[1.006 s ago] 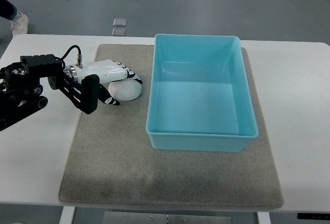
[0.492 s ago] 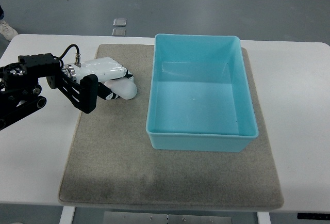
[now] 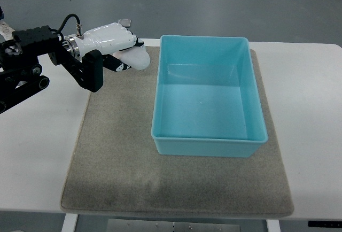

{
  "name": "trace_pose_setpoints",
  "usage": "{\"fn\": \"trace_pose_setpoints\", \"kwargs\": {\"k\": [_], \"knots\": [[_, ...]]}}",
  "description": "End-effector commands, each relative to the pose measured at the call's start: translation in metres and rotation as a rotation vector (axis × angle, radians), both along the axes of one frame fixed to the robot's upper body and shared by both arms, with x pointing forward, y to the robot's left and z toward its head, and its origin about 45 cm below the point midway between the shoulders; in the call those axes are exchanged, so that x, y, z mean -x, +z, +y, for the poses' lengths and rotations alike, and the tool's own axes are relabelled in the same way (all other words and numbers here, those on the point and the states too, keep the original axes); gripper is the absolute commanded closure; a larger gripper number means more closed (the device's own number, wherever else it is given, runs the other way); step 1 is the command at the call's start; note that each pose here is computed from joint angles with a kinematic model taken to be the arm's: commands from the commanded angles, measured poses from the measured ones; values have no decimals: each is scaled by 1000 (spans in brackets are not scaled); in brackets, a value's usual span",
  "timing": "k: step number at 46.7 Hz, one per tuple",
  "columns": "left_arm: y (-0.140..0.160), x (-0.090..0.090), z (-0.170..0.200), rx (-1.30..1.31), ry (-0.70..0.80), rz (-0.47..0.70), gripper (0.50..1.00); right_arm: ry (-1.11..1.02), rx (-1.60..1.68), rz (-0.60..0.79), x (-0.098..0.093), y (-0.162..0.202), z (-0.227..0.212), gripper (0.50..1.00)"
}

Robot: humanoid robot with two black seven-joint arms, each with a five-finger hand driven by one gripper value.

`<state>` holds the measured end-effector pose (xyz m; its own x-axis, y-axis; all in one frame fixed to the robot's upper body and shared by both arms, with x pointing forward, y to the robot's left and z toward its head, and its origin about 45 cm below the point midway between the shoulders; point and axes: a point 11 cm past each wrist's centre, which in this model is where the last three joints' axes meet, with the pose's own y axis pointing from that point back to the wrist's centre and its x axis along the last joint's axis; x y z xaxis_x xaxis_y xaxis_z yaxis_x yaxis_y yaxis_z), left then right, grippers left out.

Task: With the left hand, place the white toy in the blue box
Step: 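Lift the white toy and carry it over the blue box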

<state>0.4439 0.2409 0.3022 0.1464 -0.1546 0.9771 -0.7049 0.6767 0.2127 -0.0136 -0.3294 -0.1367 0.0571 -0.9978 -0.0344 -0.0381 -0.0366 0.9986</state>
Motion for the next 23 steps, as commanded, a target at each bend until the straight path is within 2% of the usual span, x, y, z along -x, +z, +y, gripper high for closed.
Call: {"fn": "trace_pose_setpoints", "kwargs": {"k": [1, 9, 23], "knots": [[10, -3, -4, 16, -9, -45, 1000, 0, 0, -1, 0, 0, 0, 564], [36, -6, -23, 79, -47, -146, 1000, 0, 0, 0, 0, 0, 0, 564], [14, 6, -79, 147, -148, -101, 994, 0, 0, -1, 0, 0, 0, 564]]}}
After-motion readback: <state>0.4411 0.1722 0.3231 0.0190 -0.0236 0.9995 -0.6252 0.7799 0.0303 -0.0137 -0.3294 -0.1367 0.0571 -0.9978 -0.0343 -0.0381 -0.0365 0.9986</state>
